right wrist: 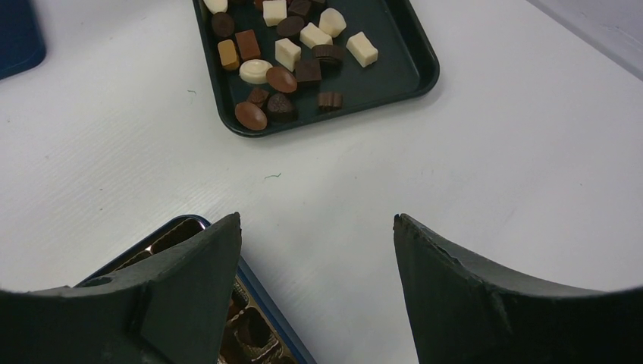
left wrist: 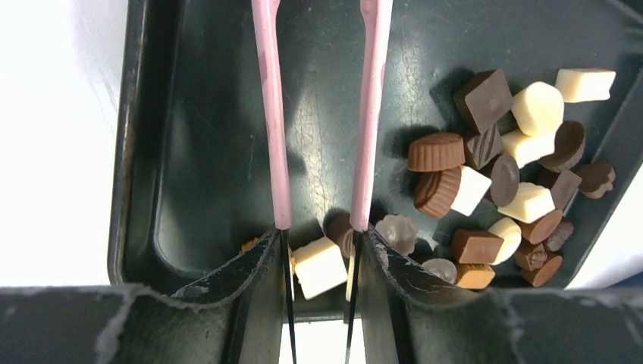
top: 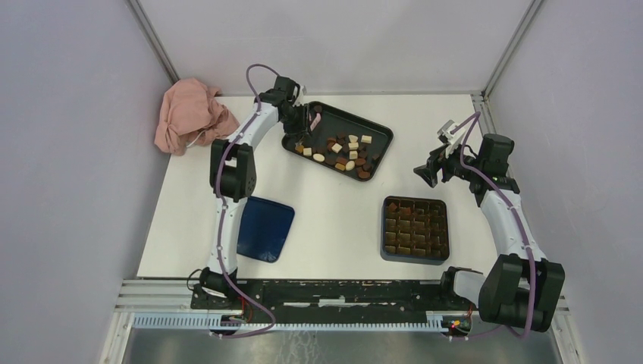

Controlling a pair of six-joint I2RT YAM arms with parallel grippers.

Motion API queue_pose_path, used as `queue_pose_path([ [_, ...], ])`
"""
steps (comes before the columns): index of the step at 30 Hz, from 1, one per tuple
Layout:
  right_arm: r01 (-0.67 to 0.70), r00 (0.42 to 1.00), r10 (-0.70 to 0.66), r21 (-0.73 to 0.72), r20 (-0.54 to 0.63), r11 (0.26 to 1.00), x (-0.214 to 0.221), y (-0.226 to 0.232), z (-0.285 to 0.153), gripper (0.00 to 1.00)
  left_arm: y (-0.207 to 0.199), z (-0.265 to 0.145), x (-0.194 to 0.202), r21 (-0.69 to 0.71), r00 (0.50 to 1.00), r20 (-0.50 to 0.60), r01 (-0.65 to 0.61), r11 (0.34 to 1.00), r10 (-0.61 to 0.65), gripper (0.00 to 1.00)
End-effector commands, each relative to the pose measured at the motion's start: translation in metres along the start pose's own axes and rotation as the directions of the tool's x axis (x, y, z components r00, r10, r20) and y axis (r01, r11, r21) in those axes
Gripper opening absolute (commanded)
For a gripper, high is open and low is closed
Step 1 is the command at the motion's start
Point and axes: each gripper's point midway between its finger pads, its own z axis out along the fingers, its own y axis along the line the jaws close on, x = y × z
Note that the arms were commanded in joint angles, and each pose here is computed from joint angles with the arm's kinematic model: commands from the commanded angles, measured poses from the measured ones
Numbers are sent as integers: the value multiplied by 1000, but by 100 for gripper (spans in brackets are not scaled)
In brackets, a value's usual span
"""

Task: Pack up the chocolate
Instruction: Pick up the fake chocolate from the plate.

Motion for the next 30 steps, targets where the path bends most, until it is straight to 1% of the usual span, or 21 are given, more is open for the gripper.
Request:
queue_pose_path([
  [1, 27, 1000, -27, 10, 8, 1000, -8, -6, -1, 79, -10, 5, -31, 9, 992, 105, -67, 998, 66, 43],
  [8, 27, 1000, -27, 6, 3, 1000, -6, -6, 0, 79, -11, 19, -36, -1, 990, 124, -69, 998, 68, 43],
  [17, 25, 1000, -25, -6, 0, 1000, -5, -5, 1, 80, 2, 31, -41, -66, 987, 153, -42, 997, 52, 43],
  [25, 28, 1000, -28, -13, 0, 1000, -5, -4, 1, 80, -2, 36, -50, -58, 982, 185, -28, 998, 39, 43],
  [30, 28, 1000, -28, -13, -1, 1000, -6, -4, 1, 79, -3, 44, -48, -51, 983, 179, -26, 998, 35, 43],
])
